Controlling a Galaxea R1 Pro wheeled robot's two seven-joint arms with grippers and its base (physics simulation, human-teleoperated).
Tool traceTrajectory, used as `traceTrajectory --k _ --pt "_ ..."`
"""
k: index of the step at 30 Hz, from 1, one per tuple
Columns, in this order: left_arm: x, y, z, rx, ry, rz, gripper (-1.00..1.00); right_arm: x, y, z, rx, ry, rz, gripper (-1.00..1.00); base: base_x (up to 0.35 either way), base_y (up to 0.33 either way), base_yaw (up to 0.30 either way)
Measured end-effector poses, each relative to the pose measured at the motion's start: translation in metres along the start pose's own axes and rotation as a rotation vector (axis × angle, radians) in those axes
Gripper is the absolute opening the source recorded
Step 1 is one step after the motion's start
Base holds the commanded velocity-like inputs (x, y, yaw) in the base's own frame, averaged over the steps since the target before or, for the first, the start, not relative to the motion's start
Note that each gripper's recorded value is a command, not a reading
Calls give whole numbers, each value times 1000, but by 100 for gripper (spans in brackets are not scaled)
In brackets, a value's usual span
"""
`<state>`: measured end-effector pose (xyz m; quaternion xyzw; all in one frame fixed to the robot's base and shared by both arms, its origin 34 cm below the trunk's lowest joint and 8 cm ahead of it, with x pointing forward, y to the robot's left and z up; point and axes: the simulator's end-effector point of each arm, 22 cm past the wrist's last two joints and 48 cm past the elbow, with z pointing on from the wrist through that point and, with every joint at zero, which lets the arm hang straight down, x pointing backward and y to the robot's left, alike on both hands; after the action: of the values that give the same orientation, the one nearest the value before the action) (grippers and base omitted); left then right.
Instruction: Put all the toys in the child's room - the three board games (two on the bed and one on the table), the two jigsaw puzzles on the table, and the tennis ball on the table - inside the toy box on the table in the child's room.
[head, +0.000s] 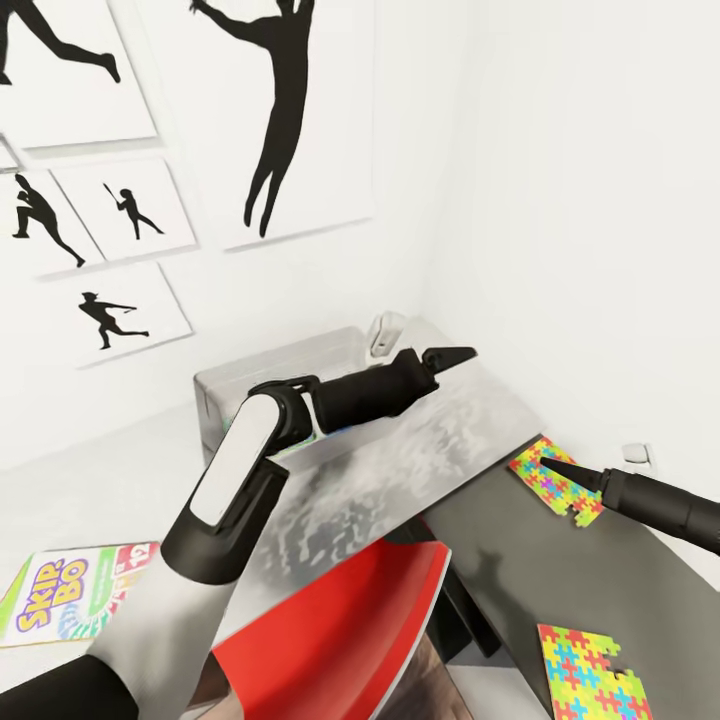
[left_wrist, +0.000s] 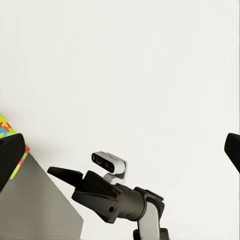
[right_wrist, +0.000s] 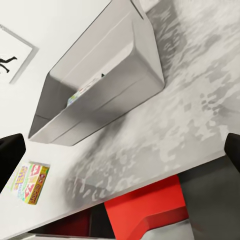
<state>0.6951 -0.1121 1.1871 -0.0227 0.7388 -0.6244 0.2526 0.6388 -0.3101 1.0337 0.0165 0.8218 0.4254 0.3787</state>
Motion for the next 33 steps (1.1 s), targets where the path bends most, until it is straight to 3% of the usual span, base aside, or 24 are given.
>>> traceTrajectory --k 9,21,33 --pt "16 -16 -4 86 18 -23 100 -2 7 0 -11 -5 -7 100 0 0 0" --pt "42 -8 -18 145 33 -90 100 -5 15 -2 -19 -11 -19 100 0 0 0" --pt "49 -17 -30 205 26 -97 100 -10 23 -5 -24 -23 -33 100 0 0 0"
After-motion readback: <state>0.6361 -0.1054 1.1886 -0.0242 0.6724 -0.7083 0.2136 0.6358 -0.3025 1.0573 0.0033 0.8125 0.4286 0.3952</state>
